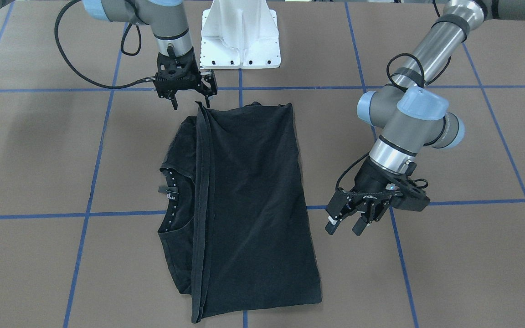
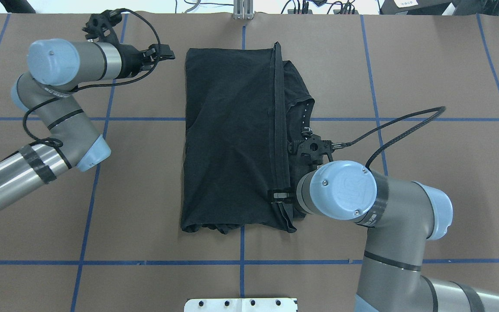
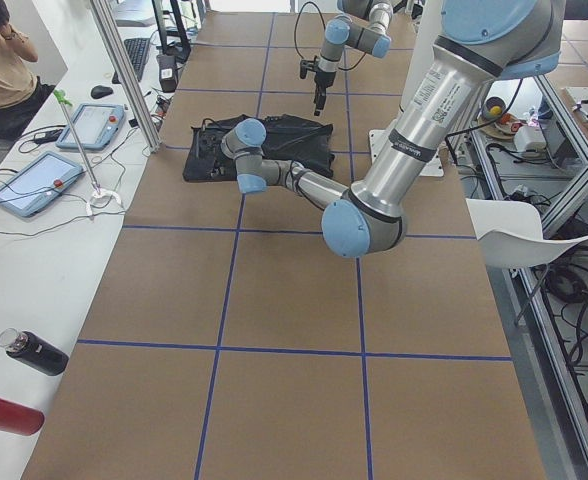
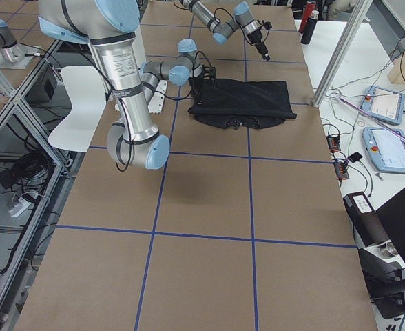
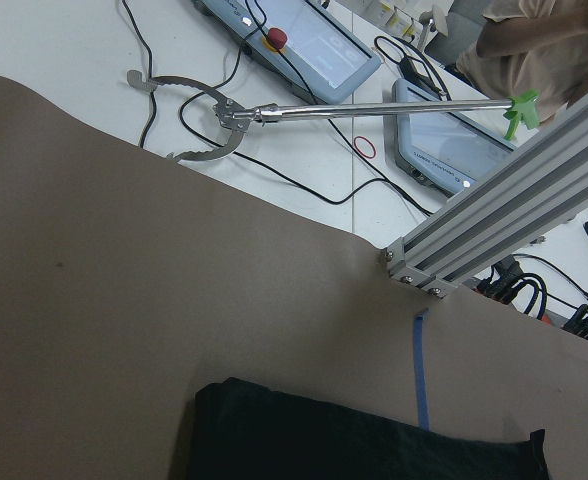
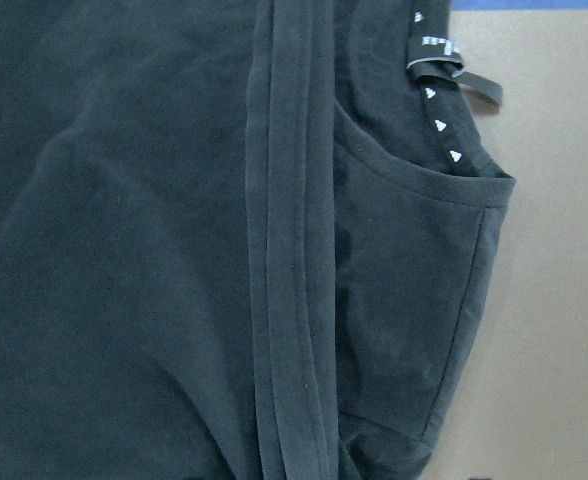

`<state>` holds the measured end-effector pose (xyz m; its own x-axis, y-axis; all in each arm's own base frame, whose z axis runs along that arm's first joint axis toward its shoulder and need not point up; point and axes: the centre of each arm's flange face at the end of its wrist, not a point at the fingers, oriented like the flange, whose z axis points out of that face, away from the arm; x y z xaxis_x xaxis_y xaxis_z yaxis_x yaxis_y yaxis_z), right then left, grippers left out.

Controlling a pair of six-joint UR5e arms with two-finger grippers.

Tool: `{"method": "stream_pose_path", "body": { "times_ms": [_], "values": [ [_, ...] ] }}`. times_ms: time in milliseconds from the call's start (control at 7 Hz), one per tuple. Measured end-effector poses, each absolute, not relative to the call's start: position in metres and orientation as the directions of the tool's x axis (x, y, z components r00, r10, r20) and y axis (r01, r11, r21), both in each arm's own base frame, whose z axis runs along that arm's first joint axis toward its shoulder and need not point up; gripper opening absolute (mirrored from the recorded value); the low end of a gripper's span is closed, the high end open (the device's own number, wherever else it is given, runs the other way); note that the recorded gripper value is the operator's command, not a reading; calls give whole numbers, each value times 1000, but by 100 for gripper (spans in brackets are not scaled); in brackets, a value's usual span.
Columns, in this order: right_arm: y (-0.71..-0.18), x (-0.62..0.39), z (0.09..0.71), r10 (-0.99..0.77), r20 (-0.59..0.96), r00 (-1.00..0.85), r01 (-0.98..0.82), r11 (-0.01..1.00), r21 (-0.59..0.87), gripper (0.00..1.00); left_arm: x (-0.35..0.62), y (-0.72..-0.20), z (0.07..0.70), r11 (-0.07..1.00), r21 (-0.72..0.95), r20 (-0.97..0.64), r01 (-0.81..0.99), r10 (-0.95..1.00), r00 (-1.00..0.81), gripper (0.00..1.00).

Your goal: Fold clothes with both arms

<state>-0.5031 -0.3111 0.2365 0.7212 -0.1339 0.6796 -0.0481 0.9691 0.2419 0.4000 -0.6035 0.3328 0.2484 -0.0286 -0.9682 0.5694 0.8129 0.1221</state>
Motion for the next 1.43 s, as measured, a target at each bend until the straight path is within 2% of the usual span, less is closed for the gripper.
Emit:
{"method": "stream_pose_path", "body": {
  "times_ms": [143, 429, 1000, 1429],
  "values": [
    [-304, -519, 242, -284, 592, 754, 80, 934, 347, 89, 391, -593, 337, 818, 129, -968, 561, -18, 249, 87],
    [-303, -546, 257, -453, 455, 766, 245, 862, 445, 89, 386, -588, 340, 820, 133, -967, 556, -14, 253, 87],
    [-290, -570, 268, -527, 389, 756, 330, 820, 469, 87, 387, -588, 341, 822, 134, -967, 553, -14, 255, 87],
    [-303, -559, 282, -527, 363, 768, 336, 815, 473, 85, 386, -588, 341, 820, 133, -967, 556, -16, 254, 88]
  ]
}}
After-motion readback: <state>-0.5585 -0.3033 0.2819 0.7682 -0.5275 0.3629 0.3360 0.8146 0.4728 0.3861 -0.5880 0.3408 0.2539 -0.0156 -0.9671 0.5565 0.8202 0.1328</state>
